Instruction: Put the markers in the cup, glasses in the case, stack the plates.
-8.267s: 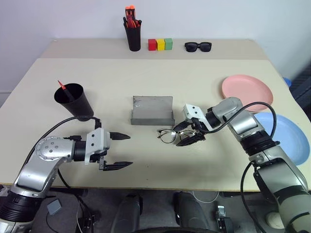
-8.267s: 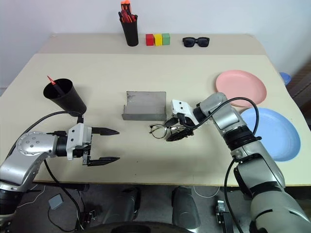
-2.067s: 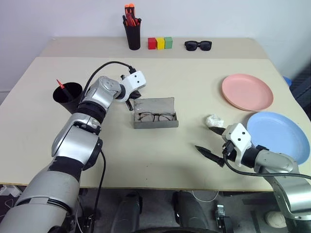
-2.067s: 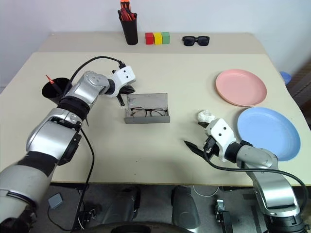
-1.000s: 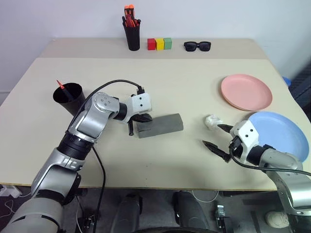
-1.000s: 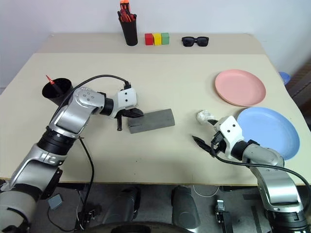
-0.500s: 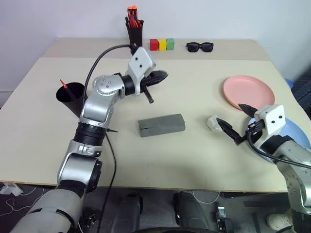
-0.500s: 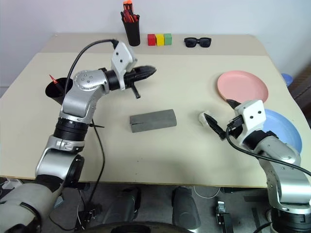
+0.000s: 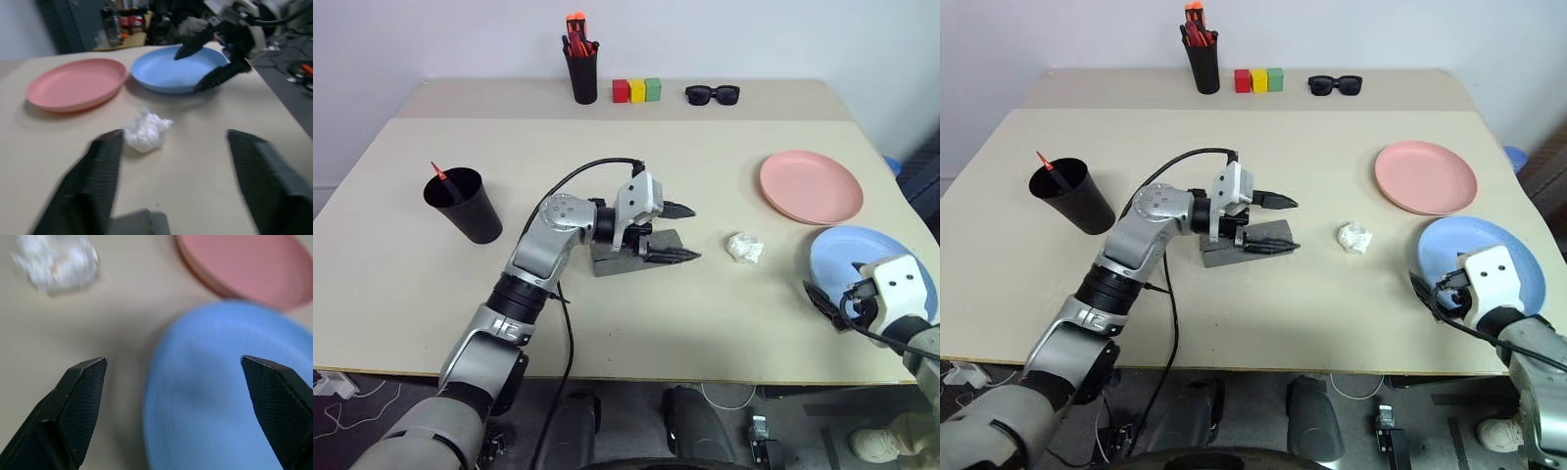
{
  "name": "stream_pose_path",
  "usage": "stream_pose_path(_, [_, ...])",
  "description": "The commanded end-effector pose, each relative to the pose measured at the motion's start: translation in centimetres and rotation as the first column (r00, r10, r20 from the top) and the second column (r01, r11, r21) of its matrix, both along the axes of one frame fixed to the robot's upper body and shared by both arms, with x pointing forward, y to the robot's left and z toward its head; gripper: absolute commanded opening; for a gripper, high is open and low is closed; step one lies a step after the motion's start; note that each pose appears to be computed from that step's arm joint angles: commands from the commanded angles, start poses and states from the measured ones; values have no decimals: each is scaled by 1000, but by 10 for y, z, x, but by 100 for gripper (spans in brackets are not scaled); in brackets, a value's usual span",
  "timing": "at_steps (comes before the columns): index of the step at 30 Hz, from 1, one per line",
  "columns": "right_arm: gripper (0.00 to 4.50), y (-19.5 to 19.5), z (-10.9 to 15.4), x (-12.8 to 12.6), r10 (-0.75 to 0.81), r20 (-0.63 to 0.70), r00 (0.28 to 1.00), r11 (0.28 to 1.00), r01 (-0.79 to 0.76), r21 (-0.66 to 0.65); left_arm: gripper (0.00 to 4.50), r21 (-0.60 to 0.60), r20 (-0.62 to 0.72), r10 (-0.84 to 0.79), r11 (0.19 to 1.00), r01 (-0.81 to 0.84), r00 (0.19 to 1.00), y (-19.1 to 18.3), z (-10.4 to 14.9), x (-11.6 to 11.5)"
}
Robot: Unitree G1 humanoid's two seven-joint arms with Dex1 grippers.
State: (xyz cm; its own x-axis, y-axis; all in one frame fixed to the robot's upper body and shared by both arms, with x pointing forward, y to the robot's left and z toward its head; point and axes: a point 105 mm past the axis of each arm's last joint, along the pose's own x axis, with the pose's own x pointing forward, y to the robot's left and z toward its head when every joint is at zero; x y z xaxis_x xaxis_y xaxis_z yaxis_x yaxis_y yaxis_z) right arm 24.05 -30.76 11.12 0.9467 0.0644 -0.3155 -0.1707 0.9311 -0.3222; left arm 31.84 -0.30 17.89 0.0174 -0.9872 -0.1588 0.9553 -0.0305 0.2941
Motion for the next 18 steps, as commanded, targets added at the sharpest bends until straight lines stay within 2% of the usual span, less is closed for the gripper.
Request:
stream_pose_path(1, [450,-3,9,-5,-22,45,999,1000,23,-14,448,3,29,-81,997,81,996,-1,6,-11])
stream_pose_path(10, [450,-7,-2,-11,-52,17,999,999,52,7,448,107,39,-175,980,170,984,10,-7,-20])
stream_pose_path(18, [450,-10,-15,-9,-61,-7,998,998,61,34,448,120,48,-169,979,162,984,12,-10,-21])
